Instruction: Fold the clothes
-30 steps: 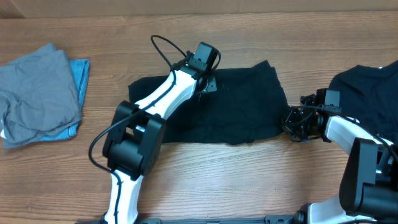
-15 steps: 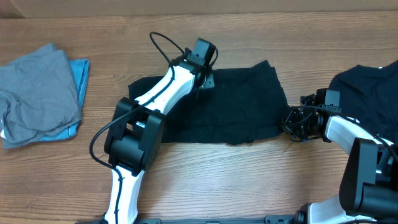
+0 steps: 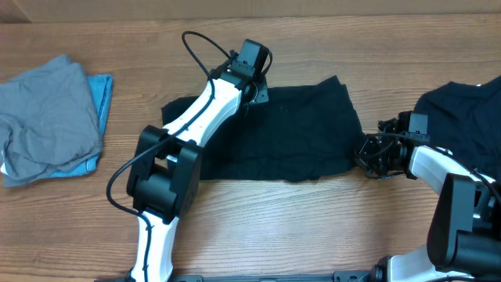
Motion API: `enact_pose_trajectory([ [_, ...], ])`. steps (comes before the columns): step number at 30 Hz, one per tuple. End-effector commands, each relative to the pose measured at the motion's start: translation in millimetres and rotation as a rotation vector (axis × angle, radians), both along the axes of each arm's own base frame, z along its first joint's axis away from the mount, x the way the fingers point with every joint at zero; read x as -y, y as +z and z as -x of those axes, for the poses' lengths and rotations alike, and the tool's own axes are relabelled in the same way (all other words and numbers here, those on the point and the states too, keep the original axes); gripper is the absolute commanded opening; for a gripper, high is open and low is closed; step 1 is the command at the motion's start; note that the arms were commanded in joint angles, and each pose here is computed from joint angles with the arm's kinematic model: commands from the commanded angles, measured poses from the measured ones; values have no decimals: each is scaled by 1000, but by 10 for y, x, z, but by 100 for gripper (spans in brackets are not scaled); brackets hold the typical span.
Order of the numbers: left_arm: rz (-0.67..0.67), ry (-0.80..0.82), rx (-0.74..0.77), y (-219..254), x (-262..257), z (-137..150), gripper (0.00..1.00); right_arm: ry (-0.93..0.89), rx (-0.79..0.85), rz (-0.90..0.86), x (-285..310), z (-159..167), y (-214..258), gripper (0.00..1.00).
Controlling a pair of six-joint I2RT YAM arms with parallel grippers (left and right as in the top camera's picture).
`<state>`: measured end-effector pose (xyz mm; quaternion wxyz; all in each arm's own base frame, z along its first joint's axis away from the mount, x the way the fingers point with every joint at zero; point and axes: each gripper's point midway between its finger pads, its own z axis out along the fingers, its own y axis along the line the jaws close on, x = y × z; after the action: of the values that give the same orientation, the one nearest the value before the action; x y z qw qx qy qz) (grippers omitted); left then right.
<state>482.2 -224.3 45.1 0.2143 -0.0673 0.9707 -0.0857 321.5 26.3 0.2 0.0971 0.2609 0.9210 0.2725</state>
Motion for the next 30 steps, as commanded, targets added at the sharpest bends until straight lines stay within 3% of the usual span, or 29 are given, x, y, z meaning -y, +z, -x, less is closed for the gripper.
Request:
enact_pose_trajectory([
  [1, -59, 5, -27, -316, -71, -29, 4, -13, 13, 20, 55, -53, 21, 9],
  [7, -80, 34, -24, -485, -108, -75, 4, -13, 15, 20, 55, -57, 22, 5],
  [17, -2, 58, 185, 435, -10, -415, 4, -13, 22, 21, 58, -71, 27, 4],
  [30, -46, 53, 90, -109, -34, -350, 4, -12, 21, 21, 57, -70, 27, 4],
])
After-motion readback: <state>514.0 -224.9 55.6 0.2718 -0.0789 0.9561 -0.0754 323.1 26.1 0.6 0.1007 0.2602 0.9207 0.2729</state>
